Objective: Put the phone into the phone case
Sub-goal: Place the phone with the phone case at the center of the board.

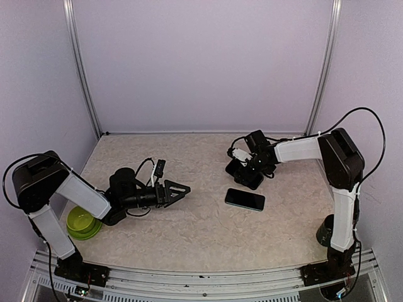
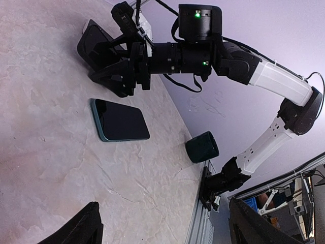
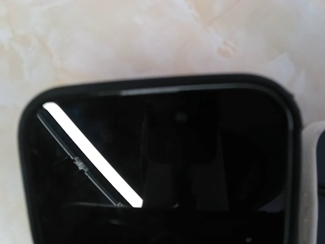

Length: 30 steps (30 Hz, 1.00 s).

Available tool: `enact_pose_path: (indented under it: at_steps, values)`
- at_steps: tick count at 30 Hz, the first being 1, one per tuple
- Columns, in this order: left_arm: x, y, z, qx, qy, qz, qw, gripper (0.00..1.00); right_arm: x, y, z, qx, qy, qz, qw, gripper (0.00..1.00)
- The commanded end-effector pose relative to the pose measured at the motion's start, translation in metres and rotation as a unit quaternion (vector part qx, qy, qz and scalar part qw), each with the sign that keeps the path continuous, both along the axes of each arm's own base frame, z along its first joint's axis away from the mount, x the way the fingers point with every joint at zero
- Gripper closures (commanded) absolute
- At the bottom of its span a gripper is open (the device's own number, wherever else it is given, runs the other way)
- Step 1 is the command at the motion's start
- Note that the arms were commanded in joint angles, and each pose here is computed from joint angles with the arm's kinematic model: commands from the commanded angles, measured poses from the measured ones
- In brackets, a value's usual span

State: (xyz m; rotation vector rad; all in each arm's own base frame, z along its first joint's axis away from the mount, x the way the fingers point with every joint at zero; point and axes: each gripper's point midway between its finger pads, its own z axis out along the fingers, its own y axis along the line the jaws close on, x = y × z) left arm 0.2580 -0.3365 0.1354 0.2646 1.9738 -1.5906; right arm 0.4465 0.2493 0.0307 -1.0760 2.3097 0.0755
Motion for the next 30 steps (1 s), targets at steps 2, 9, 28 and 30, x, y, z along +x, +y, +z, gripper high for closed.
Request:
enact_pose_path:
  at_steps: [2,9,28,30]
  values:
    - [0.004,0.001,0.004,-0.007,-0.011,0.007,1.000,0.16,-0.024,-0.026,-0.033,-0.048,0.061,-0.005,0.997,0.30]
    - [0.004,0.001,0.006,-0.007,-0.013,0.009,1.000,0.17,-0.024,-0.028,-0.033,-0.049,0.063,-0.007,0.997,0.25]
    - [0.007,0.000,0.009,-0.006,-0.015,0.010,1.000,0.16,-0.021,-0.035,-0.036,-0.049,0.071,-0.017,0.996,0.18]
    - [0.007,0.000,0.009,-0.006,-0.016,0.010,1.000,0.16,-0.021,-0.036,-0.036,-0.050,0.071,-0.018,0.996,0.18]
